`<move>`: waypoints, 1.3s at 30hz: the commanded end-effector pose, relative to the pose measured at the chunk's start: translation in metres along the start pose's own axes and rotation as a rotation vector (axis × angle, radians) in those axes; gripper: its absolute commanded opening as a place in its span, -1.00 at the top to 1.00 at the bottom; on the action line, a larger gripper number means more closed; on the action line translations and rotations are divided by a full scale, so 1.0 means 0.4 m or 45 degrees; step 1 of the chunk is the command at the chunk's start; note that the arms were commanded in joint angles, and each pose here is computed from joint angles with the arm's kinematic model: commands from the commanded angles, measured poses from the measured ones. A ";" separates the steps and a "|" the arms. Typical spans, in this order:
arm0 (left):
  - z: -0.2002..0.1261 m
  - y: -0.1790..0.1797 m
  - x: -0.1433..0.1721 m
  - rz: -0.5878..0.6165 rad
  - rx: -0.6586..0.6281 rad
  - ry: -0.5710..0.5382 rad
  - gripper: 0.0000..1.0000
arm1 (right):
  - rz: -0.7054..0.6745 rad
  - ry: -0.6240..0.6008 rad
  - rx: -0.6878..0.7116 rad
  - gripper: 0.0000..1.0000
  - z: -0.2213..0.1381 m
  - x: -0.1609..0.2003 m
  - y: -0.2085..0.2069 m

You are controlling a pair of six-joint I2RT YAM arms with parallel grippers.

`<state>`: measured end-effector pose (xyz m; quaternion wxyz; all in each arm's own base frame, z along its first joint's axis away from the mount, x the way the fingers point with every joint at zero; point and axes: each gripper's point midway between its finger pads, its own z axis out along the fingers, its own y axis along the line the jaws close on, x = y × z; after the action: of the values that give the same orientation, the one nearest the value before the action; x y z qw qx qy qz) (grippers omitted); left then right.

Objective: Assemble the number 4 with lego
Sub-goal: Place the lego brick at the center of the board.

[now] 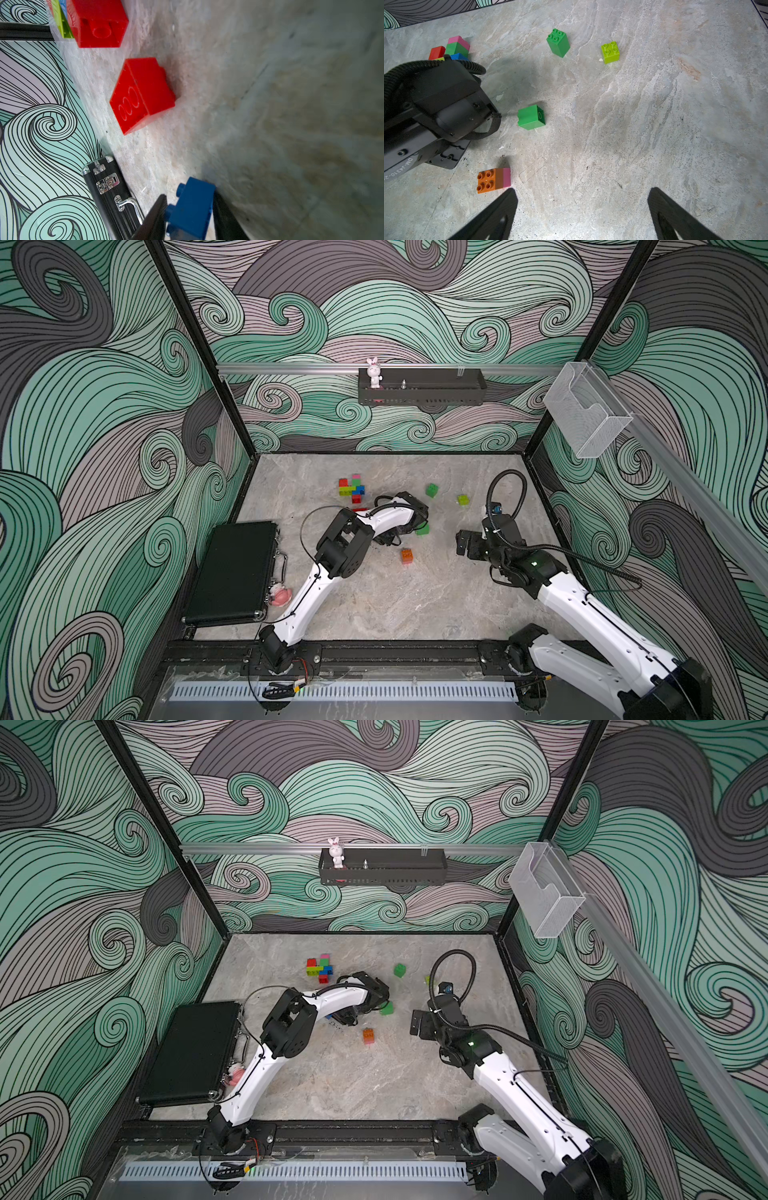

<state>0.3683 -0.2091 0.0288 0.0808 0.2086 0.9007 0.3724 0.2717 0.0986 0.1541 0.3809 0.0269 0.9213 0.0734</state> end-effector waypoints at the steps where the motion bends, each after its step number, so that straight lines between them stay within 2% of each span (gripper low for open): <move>1: 0.012 -0.041 0.013 0.040 0.019 0.048 0.22 | -0.004 -0.008 0.000 -0.99 -0.001 -0.009 0.000; 4: 0.003 -0.045 0.008 0.042 0.022 0.038 0.40 | -0.003 -0.006 0.000 -0.99 0.001 -0.009 0.001; 8: -0.012 -0.052 -0.001 0.050 0.023 0.018 0.42 | -0.004 -0.002 -0.003 -0.99 0.002 -0.009 0.003; 22: -0.046 -0.080 0.007 0.083 0.060 0.018 0.04 | -0.018 -0.008 -0.003 -0.99 0.002 -0.012 0.004; 30: -0.121 -0.082 0.004 0.032 0.260 -0.015 -0.16 | -0.031 -0.008 0.005 -0.99 0.002 -0.017 0.003; 34: -0.198 -0.041 -0.006 -0.076 0.455 -0.104 -0.32 | -0.054 0.003 -0.008 -0.98 0.006 -0.020 0.012; 36: -0.232 -0.006 -0.005 -0.148 0.564 -0.159 -0.38 | -0.088 0.014 -0.089 -0.99 0.011 -0.022 0.044; 39: -0.256 0.072 0.001 -0.298 0.694 -0.243 -0.50 | -0.197 0.052 -0.358 -0.99 0.012 -0.013 0.147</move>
<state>0.3329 -0.2537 0.0813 0.0946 0.1974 0.9591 0.1796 0.2762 0.1203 0.1470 0.3608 -0.0301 0.9269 0.0991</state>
